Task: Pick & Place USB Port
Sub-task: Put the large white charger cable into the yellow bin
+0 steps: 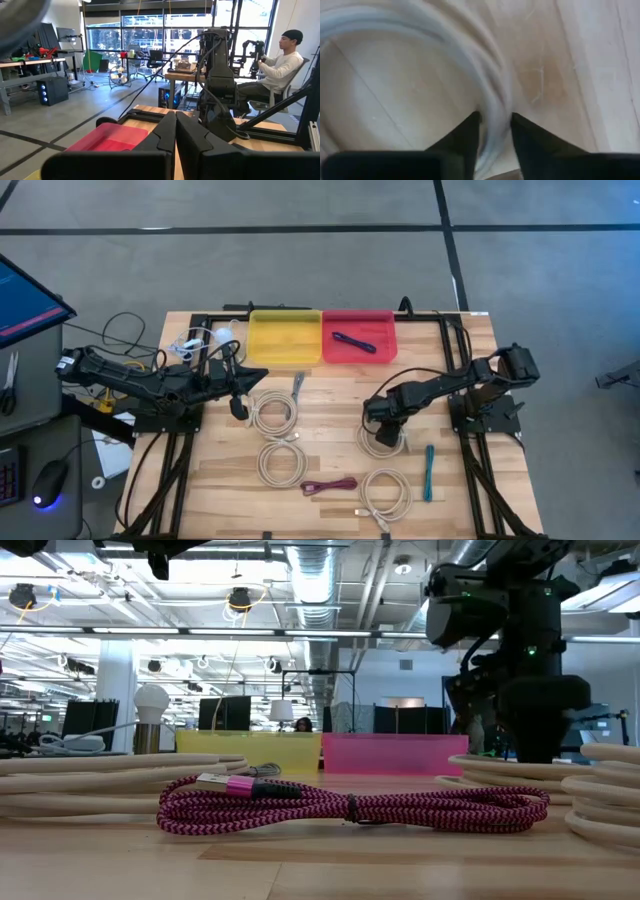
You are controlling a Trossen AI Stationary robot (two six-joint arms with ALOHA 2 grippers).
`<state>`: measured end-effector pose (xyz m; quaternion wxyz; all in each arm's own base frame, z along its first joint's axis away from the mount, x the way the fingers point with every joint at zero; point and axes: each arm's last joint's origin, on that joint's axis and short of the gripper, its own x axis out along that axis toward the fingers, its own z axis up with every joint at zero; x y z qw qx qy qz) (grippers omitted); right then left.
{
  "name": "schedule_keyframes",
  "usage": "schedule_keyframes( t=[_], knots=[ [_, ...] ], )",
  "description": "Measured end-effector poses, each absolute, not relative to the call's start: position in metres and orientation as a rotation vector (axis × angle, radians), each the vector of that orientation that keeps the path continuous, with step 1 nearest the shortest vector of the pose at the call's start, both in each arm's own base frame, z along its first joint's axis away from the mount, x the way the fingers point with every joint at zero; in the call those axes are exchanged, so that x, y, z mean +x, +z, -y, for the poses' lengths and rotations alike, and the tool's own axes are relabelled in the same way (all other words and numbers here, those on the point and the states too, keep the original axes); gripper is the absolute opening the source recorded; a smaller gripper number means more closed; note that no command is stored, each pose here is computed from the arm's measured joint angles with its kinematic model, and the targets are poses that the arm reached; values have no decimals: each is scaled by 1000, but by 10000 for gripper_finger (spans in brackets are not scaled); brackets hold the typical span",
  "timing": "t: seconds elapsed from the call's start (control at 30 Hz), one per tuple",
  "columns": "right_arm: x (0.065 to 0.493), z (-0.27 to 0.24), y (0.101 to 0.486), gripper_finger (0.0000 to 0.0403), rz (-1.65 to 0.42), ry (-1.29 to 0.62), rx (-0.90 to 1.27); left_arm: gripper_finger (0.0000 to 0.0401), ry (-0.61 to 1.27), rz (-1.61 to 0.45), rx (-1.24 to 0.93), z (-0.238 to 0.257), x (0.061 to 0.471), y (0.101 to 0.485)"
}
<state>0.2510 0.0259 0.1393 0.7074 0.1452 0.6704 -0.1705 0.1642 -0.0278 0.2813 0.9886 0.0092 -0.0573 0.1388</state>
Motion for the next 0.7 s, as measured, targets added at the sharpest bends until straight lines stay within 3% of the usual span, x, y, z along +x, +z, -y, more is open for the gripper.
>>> schedule_keyframes(
  t=[0.17,0.4,0.7],
  knots=[
    [250,-25,145,17,-1470,-367,311,11,279,114,19,28,164,281],
    [245,-21,164,17,-1404,-337,320,11,279,115,19,28,164,281],
    [226,2,215,15,-1150,-373,416,11,279,114,19,28,164,281]
  ],
)
